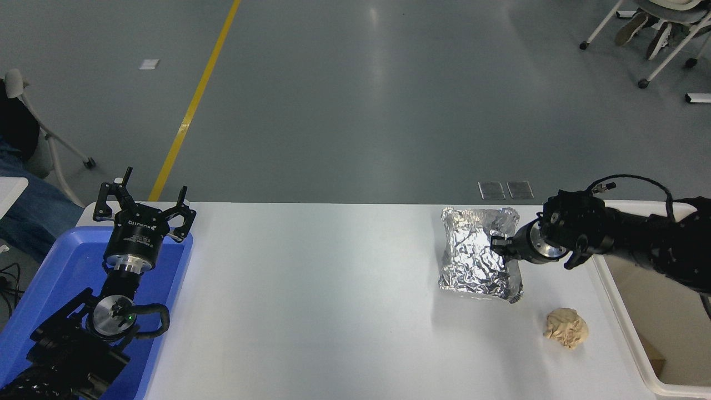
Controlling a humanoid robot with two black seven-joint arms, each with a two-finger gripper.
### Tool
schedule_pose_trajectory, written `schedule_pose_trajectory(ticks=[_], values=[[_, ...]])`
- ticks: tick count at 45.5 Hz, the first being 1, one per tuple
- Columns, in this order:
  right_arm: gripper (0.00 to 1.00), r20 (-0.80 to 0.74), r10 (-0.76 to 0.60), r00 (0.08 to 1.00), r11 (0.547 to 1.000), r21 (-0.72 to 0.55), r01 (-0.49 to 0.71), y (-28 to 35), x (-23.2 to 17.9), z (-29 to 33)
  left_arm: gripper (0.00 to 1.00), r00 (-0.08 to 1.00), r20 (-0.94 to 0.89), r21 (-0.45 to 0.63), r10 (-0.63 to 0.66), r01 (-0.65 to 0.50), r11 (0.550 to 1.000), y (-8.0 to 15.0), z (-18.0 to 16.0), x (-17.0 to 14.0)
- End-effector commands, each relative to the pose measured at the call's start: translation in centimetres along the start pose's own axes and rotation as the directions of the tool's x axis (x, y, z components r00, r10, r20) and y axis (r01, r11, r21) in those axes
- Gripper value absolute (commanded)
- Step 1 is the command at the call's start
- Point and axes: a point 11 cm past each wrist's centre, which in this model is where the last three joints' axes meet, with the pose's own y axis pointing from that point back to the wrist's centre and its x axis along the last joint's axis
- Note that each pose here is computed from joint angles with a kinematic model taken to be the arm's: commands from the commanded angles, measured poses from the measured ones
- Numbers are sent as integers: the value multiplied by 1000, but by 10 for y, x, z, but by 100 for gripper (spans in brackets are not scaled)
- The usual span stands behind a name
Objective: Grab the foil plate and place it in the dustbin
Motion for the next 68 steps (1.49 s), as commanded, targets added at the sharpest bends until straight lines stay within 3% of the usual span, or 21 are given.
schedule_pose_trajectory(ticks=[1, 17, 39, 48, 68], values=[[0, -38, 4, 999, 1000, 22, -3, 120, 36, 0, 100, 1000, 0, 0, 0, 0, 1000, 1, 0, 0], [0, -123, 68, 990, 994, 97, -57, 243, 63, -33, 100, 1000, 0, 3, -1, 1, 1000, 0, 0, 0], [0, -137, 103, 985, 991, 98, -90, 260, 67, -37, 100, 1000, 0, 3, -1, 1, 1000, 0, 0, 0], [0, -111, 92, 990, 996, 15, -90, 250, 65, 12, 100, 1000, 0, 3, -1, 1, 1000, 0, 0, 0], [0, 171, 48, 984, 986, -165, -20, 173, 7, 230, 100, 1000, 0, 1, -1, 1, 1000, 0, 0, 0]])
